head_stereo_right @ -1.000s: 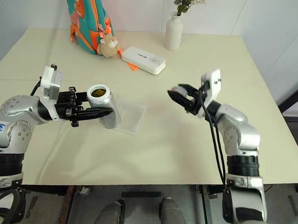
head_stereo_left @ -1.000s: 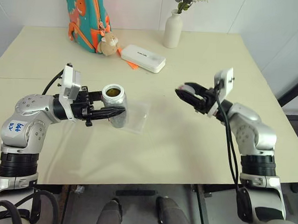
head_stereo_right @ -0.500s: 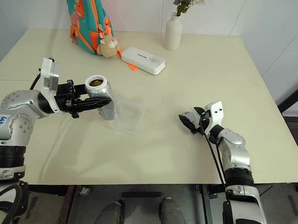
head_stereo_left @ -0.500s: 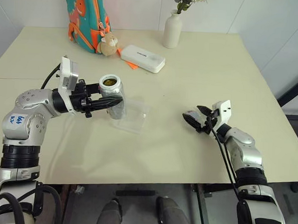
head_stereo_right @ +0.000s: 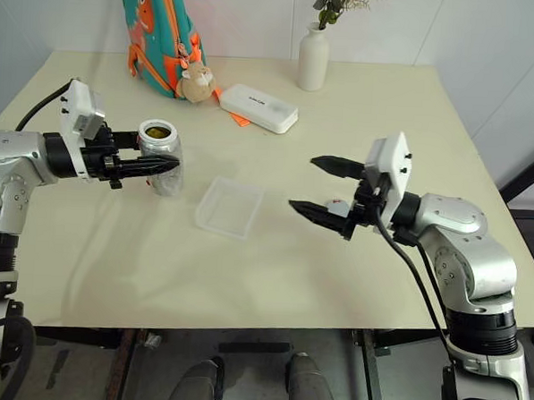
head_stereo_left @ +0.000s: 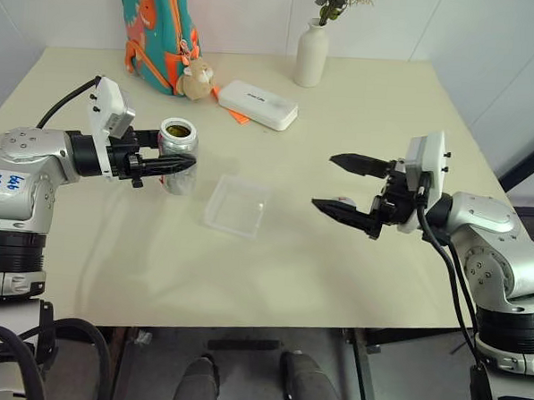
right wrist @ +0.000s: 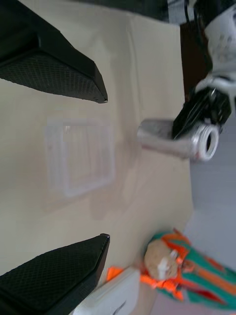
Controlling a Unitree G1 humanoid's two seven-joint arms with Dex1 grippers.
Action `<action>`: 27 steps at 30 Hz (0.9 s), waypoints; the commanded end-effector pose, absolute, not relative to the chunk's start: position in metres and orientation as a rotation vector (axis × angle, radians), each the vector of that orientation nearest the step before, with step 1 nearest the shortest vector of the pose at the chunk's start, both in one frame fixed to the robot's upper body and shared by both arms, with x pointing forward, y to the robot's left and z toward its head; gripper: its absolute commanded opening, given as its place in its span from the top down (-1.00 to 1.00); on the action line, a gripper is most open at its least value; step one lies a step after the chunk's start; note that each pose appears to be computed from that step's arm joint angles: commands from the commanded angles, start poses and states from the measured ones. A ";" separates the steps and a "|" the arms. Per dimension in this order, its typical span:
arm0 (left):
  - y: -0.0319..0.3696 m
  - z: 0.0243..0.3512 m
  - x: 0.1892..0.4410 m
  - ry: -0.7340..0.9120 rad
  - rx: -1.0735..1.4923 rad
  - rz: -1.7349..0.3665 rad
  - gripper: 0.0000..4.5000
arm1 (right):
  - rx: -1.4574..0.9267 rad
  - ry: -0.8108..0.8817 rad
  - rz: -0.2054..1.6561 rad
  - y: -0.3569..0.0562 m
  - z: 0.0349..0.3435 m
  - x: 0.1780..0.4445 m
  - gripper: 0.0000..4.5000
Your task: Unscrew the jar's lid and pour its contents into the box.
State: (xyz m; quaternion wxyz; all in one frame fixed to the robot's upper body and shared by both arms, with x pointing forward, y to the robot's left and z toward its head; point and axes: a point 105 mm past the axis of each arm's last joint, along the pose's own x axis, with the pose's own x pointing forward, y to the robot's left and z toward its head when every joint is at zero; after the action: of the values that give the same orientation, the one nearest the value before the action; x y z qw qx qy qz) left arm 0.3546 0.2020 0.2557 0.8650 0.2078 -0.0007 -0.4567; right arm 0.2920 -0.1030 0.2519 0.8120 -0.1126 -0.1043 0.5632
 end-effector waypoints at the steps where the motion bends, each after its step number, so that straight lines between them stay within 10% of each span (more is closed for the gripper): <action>1: 0.193 0.256 0.365 -0.049 0.545 -0.886 0.09 | -0.255 -0.243 1.203 -0.098 0.257 0.288 -0.99; 27: 0.129 0.249 0.369 -1.144 2.147 -0.299 0.09 | -0.140 -0.256 1.093 -0.091 0.247 0.301 -0.99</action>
State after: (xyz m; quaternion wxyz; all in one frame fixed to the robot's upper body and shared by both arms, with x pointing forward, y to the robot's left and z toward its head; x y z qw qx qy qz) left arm 0.3690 0.1270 0.2361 0.3785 0.8143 -0.4161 -0.1434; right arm 0.3077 -0.0934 0.2384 0.8482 -0.0628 -0.0998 0.5164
